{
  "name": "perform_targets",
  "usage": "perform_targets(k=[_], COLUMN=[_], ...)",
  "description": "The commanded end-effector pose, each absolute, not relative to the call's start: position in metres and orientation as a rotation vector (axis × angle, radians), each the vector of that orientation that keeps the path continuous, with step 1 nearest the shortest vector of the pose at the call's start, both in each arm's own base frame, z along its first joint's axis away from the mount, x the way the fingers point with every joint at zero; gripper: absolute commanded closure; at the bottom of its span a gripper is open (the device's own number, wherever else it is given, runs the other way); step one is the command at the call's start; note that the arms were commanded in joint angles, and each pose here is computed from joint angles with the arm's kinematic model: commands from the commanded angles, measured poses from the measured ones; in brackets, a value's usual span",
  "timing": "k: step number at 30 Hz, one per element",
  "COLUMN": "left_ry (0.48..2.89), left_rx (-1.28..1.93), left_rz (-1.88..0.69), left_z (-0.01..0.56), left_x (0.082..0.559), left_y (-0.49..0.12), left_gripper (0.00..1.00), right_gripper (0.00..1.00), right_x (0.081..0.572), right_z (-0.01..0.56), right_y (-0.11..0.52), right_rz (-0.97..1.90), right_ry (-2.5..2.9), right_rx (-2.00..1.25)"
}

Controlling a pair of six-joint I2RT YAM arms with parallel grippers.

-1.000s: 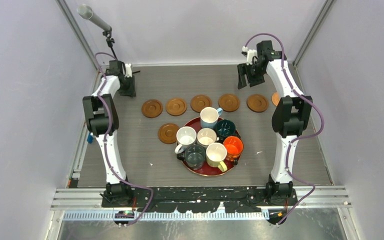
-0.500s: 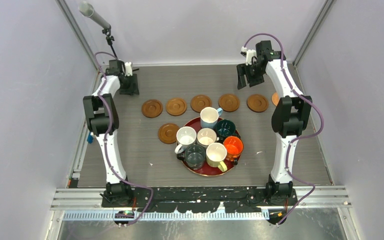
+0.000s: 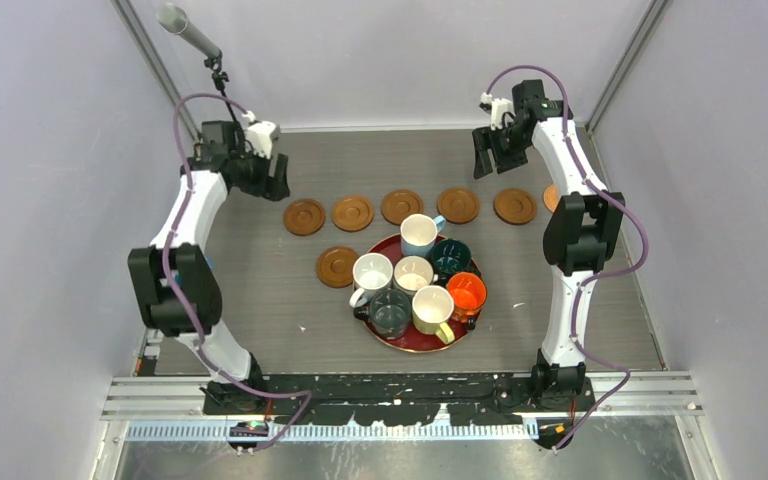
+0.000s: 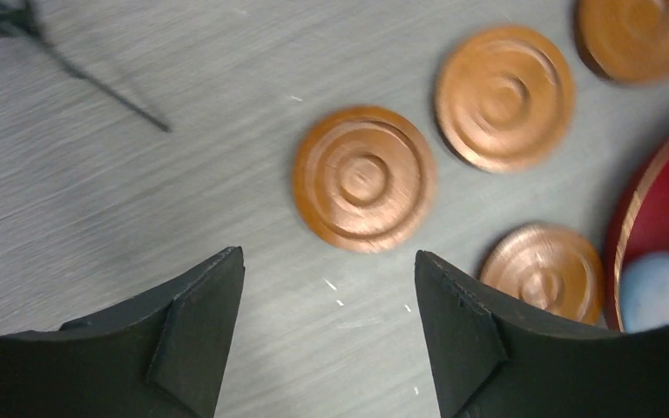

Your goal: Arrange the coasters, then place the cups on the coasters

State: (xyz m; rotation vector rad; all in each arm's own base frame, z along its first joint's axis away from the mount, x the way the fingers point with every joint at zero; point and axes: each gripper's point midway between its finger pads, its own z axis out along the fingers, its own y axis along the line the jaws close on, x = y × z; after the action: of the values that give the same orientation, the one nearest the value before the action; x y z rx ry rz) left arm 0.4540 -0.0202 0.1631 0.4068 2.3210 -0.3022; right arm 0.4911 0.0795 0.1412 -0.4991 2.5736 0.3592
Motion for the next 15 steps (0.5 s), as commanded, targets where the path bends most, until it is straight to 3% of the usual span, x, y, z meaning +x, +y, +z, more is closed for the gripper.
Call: perform_targets(k=[1, 7, 15], left_ry=[2.304, 2.325, 2.331], left_rx=[0.801, 1.087, 1.27], left_rz=[-0.373, -0.372, -0.255], left_z=[0.145, 0.112, 0.065], left_x=[0.396, 0.363, 0.358], left_y=[-0.07, -0.126, -0.17], left_gripper=[0.26, 0.26, 0.3], right_gripper=[0.31, 0.31, 0.31], right_x=[0.492, 0.486, 0.475], right_z=[0.164, 0.164, 0.168], right_y=[0.088, 0.089, 0.086], right_rz=[0.394, 0.406, 0.397], right_ry=[2.508, 2.512, 2.515], right_rx=[-0.54, -0.55, -0.557])
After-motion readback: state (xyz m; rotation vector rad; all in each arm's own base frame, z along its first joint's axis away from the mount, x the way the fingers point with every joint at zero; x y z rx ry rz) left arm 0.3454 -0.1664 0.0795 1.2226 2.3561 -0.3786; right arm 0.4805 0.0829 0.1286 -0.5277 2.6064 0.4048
